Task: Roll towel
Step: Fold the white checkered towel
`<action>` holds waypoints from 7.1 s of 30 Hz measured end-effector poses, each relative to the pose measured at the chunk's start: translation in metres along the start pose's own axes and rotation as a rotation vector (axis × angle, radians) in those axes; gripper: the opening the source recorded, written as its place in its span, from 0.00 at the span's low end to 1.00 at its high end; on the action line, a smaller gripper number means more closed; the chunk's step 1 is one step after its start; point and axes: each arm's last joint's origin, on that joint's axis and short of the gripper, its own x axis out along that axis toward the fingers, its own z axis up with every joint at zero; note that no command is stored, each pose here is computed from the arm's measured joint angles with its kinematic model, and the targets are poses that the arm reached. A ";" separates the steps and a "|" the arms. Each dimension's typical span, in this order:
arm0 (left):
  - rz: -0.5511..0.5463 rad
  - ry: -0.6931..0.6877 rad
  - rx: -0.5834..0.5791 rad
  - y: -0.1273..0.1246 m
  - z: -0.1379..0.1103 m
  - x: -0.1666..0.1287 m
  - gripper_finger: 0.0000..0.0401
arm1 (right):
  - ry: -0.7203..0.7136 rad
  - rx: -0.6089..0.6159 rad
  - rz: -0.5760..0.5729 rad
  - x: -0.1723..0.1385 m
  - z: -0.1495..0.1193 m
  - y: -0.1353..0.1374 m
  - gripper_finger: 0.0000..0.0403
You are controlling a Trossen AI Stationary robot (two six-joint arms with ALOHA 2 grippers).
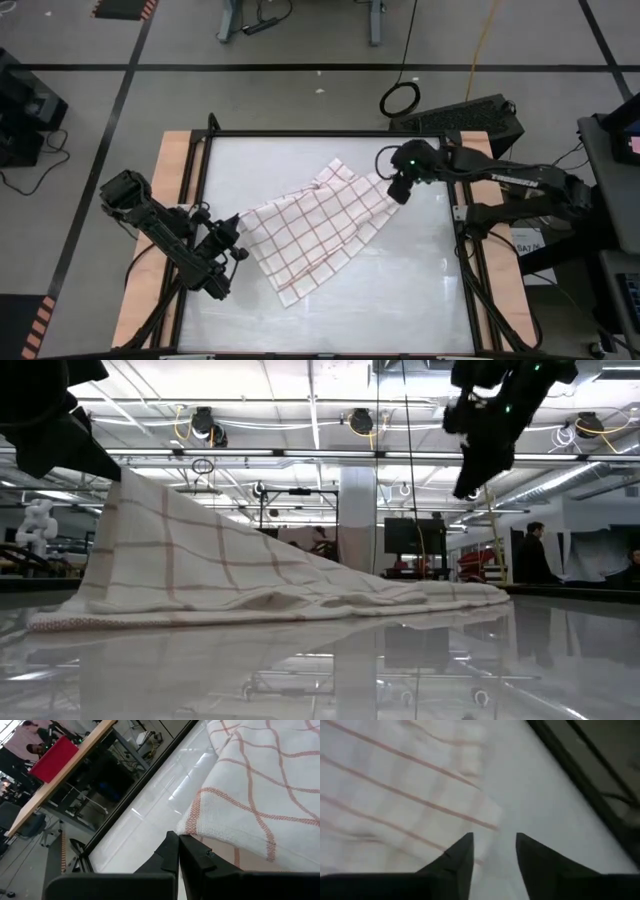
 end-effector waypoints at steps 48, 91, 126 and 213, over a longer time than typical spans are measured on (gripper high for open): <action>-0.012 0.071 0.006 -0.003 -0.002 0.000 0.03 | -0.192 -0.848 0.180 0.159 -0.017 0.297 0.21; -0.019 0.356 0.171 -0.002 -0.011 -0.003 0.35 | -0.274 -0.775 0.335 0.118 -0.015 0.315 0.01; -0.855 0.087 -0.012 -0.105 -0.043 -0.076 0.60 | -0.249 -0.719 0.385 0.118 -0.016 0.316 0.01; -0.829 -0.095 -0.198 -0.175 0.013 -0.045 0.60 | -0.210 -0.352 0.361 0.142 -0.064 0.341 0.01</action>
